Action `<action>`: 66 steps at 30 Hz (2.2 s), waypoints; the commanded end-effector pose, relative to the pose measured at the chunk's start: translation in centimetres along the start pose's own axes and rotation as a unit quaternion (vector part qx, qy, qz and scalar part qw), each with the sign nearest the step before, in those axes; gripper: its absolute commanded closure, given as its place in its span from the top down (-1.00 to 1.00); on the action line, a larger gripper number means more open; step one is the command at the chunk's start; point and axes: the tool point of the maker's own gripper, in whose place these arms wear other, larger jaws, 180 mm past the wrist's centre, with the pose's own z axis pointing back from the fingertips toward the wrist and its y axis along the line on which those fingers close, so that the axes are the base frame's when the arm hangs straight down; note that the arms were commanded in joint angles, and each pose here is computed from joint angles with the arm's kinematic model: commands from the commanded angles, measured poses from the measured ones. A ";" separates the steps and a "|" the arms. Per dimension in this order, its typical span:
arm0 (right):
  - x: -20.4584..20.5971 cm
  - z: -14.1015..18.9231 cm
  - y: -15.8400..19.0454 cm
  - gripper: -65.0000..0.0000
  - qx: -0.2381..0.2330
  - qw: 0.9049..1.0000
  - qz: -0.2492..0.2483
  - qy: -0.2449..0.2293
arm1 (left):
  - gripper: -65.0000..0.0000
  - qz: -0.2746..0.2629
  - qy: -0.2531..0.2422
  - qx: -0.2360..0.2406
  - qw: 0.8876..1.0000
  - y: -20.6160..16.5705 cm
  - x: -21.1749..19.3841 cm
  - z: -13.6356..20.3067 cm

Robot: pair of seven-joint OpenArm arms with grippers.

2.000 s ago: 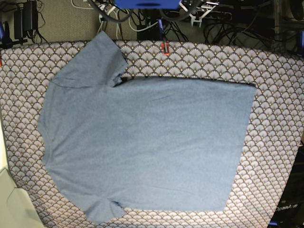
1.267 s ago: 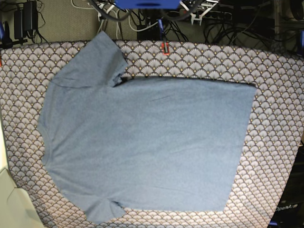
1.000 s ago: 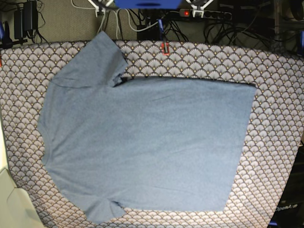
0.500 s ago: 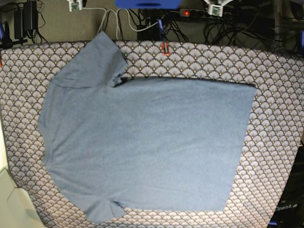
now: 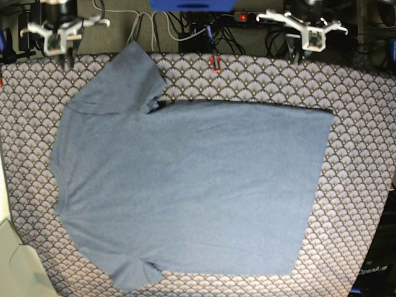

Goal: Fold the T-shirt properly
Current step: 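Move both grippers down toward the shirt's collar-side edge, then grasp the shirt's shoulder corners with the left and right grippers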

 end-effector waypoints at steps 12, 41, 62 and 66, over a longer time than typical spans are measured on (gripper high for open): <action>1.4 -5.3 2.9 0.04 0.064 0.991 -0.098 0.062 | -0.01 0.100 -0.037 0.002 0.994 1.4 3.4 -4.2; -6.1 -4.8 4.6 0.02 0.139 0.951 -0.178 0.211 | 0.00 0.145 -0.002 0.078 0.986 7.9 1.3 -4.3; -8.1 -4.6 8.9 -0.91 0.200 0.933 -0.173 0.244 | 0.00 0.154 0.003 0.108 0.982 10.2 0.1 -6.1; -9.2 -5.1 8.8 -1.00 0.201 0.928 -0.176 0.258 | 0.00 0.156 -0.003 0.108 0.982 10.2 0.5 -6.4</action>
